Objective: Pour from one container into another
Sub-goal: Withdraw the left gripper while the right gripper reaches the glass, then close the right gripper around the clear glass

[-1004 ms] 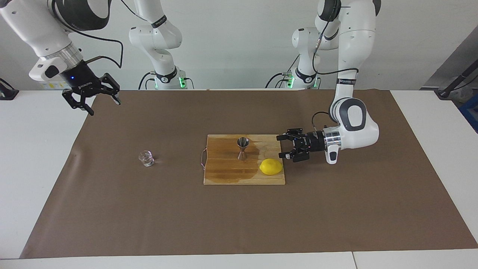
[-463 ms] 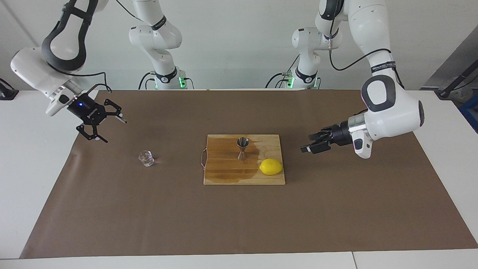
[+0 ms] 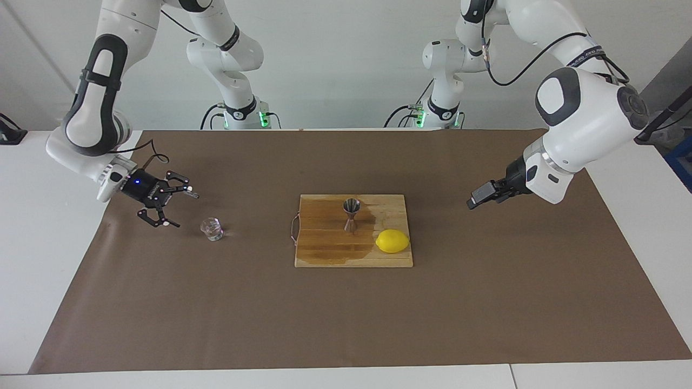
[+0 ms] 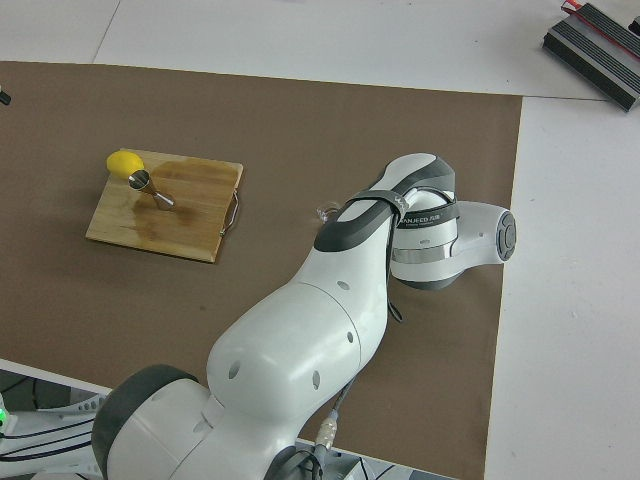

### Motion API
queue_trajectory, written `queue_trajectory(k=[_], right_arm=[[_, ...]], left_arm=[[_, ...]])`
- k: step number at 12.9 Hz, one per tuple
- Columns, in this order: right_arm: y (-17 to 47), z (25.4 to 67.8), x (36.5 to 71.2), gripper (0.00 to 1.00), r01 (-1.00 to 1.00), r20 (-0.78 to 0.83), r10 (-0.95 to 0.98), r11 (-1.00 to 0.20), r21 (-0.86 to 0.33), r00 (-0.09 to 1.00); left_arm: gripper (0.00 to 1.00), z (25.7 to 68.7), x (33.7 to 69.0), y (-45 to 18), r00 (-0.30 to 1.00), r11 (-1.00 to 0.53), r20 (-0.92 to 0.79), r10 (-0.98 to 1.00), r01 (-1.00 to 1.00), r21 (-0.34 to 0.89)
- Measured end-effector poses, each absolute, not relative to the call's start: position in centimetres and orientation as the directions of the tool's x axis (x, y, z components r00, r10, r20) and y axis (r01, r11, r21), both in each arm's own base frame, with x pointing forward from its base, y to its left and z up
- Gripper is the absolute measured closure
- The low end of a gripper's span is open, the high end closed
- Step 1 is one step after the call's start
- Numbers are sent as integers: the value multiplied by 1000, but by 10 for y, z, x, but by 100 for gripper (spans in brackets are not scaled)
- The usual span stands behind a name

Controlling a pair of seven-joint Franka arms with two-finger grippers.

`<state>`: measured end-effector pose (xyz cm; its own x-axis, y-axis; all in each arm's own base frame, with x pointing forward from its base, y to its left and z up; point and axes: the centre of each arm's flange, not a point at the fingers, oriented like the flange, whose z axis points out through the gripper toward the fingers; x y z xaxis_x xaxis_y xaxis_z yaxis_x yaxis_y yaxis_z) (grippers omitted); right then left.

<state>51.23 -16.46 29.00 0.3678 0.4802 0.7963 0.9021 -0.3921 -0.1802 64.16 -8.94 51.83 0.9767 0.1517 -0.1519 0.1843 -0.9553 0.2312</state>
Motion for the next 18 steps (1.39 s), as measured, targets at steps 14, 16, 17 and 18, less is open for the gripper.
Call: queue_trajectory(k=[14,16,17,18], right_arm=[[-146,241,529,0,922,844,445,-362,-137,300],[-143,239,529,0,923,840,450,-359,-138,301],[-142,239,530,0,923,838,455,-361,-136,301],[-140,238,532,0,922,836,459,-366,-131,301]], left_arm=[[0,602,561,-66,992,-993,-70,-108,-104,53],[0,592,546,-57,990,-994,-101,-99,-94,52],[0,590,542,-55,989,-995,-109,-95,-90,51],[0,587,539,-51,988,-995,-123,-89,-83,50]])
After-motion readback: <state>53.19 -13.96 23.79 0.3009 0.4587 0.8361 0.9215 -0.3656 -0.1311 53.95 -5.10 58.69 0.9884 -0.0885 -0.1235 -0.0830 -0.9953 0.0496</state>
